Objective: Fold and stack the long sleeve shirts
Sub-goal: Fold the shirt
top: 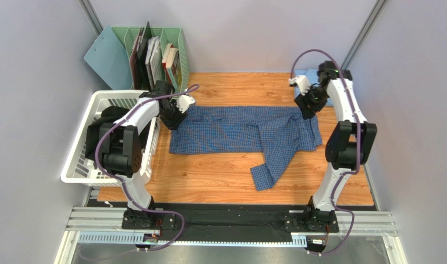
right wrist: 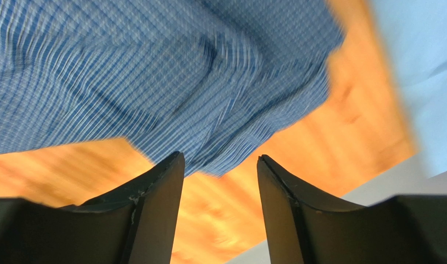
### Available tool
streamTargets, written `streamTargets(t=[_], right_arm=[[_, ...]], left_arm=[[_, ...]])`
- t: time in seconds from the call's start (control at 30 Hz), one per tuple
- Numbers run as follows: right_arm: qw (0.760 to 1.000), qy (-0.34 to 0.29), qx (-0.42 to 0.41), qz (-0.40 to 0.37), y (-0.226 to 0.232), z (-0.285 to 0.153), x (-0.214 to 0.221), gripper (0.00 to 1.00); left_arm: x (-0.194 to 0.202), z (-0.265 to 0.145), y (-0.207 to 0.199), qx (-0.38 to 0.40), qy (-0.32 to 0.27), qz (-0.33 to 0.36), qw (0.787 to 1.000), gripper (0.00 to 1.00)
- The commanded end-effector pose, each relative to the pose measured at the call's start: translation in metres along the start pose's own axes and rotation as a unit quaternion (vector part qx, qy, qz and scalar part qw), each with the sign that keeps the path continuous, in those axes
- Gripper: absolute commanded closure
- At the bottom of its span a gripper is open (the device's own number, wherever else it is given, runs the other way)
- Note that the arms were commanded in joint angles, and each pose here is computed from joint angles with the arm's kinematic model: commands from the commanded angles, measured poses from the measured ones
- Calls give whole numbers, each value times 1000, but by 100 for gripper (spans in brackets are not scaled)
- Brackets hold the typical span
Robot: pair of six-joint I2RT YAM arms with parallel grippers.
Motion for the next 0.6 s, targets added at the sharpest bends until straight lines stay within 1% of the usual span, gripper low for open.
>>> streamTargets(t=[0.0, 0.03, 0.1, 0.13, 0.3, 0.33, 0.4, 0.43, 0.47, 0.5, 0.53, 0.57], right_arm=[[988, -41, -52, 142, 40, -20, 21, 46], [982, -30, -71, 171, 53, -9, 32, 48], [980, -33, -57, 186, 52, 2, 37, 51], [977, -20, -65, 201, 57, 12, 46, 53], [968, 20, -55, 246, 49, 43, 65, 55], [965, 40, -55, 252, 50, 53, 73, 56], [963, 51, -43, 261, 47, 64, 79, 59], [960, 74, -45, 266, 49, 74, 87, 65], [958, 84, -44, 269, 51, 80, 92, 68], [957, 95, -44, 270, 53, 84, 96, 71], [956, 112, -38, 269, 54, 86, 102, 77], [955, 122, -40, 268, 59, 90, 107, 79]], left_arm=[[-3, -31, -34, 55, -48, -23, 997, 50], [-1, -29, -40, 61, -41, -19, 997, 49], [5, -22, -49, 74, -29, -14, 997, 48], [7, -19, -54, 74, -21, -10, 997, 48], [15, -1, -57, 77, 6, -22, 997, 47], [17, 1, -56, 73, 12, -19, 997, 47], [23, 11, -58, 76, 30, -15, 997, 48], [27, 14, -56, 68, 45, -12, 997, 50], [31, 18, -56, 68, 57, -7, 996, 53], [36, 25, -55, 71, 71, -6, 995, 61], [41, 27, -54, 66, 87, -3, 994, 65], [46, 31, -53, 65, 102, 3, 993, 69]])
Point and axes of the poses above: each gripper's point midway between its finger pads, its own z axis out along the fingers, its own y axis along the line the jaws close on, x = y × z, the point moved 5 cm from there along -z, back along the fingers, and after that the axes turned 10 degrees about -z, right-handed, at the moved point
